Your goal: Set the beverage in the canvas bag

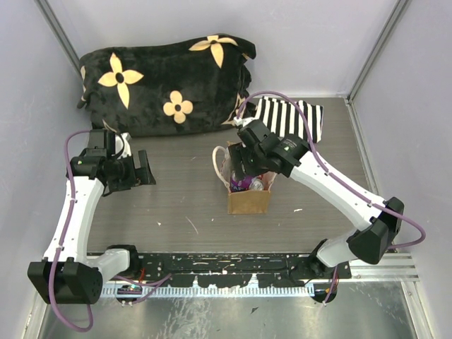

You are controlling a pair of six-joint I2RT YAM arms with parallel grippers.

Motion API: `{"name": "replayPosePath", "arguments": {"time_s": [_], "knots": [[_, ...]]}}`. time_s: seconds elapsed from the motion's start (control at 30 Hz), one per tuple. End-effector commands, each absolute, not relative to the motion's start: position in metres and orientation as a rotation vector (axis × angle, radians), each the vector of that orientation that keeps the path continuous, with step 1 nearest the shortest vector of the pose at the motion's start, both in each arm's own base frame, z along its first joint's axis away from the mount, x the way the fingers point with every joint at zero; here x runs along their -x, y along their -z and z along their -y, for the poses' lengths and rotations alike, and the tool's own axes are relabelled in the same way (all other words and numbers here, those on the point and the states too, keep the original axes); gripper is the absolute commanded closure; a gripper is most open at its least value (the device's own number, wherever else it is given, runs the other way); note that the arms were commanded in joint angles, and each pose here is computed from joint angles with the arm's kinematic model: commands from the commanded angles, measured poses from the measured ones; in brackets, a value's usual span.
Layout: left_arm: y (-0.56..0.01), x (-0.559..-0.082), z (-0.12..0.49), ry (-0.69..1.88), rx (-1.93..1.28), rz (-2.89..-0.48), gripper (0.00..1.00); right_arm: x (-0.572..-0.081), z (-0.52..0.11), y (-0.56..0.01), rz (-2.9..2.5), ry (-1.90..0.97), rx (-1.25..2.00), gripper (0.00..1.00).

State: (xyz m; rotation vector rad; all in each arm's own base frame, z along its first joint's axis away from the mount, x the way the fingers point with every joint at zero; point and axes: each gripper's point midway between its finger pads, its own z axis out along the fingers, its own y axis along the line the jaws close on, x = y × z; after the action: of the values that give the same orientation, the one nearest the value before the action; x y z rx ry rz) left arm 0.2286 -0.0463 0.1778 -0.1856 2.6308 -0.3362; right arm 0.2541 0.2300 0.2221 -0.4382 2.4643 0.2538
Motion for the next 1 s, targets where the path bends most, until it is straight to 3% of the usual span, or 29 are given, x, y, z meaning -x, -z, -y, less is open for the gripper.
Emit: {"name": "replayPosePath", "arguments": {"time_s": [0.0, 0.43, 0.97], "knots": [[-0.177, -0.232, 0.050, 0.373, 0.189, -2.618, 0.02, -0.249, -0.252, -0.254, -2.364, -0.400, 0.441, 0.99], [-0.174, -0.234, 0.052, 0.391, 0.193, -2.631, 0.02, -0.213, -0.262, -0.226, -2.479, -0.444, 0.569, 0.99], [-0.169, -0.237, 0.054, 0.401, 0.199, -2.644, 0.02, -0.209, -0.273, -0.189, -2.581, -0.424, 0.690, 0.99]]}}
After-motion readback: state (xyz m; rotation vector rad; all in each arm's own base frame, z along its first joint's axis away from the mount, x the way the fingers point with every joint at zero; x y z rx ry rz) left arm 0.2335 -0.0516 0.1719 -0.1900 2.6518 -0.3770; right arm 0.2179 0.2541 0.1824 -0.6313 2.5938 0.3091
